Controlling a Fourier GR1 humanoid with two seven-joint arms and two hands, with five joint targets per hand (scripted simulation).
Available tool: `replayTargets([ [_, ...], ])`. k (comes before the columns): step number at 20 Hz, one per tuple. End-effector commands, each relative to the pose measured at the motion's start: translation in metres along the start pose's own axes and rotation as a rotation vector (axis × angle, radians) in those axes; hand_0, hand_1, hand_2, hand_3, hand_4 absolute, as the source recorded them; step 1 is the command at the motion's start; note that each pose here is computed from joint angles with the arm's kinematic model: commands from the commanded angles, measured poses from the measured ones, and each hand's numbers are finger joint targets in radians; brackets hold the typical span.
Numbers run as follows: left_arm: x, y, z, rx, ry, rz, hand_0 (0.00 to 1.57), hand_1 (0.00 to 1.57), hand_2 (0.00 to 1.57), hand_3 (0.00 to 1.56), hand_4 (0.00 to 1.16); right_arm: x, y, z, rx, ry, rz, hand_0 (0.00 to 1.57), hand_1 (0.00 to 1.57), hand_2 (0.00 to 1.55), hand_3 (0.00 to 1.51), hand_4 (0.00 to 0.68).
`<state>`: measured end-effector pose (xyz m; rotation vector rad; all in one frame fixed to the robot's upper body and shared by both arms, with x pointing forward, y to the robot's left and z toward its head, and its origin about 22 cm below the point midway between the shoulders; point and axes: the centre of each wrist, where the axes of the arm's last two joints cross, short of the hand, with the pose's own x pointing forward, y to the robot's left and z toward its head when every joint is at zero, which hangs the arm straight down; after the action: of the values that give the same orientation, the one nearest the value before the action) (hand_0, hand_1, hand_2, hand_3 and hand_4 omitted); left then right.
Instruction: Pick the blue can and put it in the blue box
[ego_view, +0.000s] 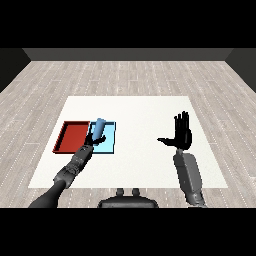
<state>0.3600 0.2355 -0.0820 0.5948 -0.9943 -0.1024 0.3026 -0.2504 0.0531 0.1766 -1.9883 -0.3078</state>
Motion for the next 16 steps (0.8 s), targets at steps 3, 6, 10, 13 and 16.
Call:
replayTargets([
  [3, -0.034, 0.008, 0.0025, -0.058, 0.04, -0.041, 0.36, 0.36, 0.41, 0.0, 0.63, 0.013, 0.011, 0.003, 0.022, -0.022, -0.016, 0.0, 0.0, 0.0, 0.0, 0.0],
  [6, -0.013, 0.018, -0.0063, 0.018, 0.017, -0.169, 0.0, 0.0, 0.0, 0.0, 0.1, 0.002, 0.004, 0.006, 0.016, -0.004, -0.019, 0.0, 0.0, 0.0, 0.0, 0.0],
  [10, -0.001, 0.008, -0.0035, 0.154, -0.069, -0.06, 0.0, 0.0, 0.0, 0.0, 0.0, 0.003, 0.004, -0.003, 0.025, -0.032, -0.063, 0.0, 0.0, 0.0, 0.0, 0.0],
  [13, 0.017, 0.0, -0.0021, 0.18, -0.106, -0.002, 0.0, 0.0, 0.0, 0.0, 0.0, -0.005, 0.022, 0.005, 0.035, -0.023, -0.063, 0.0, 0.0, 0.0, 0.0, 0.0],
  [16, 0.017, -0.008, 0.0024, 0.227, -0.226, 0.064, 0.0, 0.0, 0.0, 0.0, 0.0, 0.012, 0.007, -0.009, 0.029, -0.029, -0.062, 0.0, 0.0, 0.0, 0.0, 0.0],
])
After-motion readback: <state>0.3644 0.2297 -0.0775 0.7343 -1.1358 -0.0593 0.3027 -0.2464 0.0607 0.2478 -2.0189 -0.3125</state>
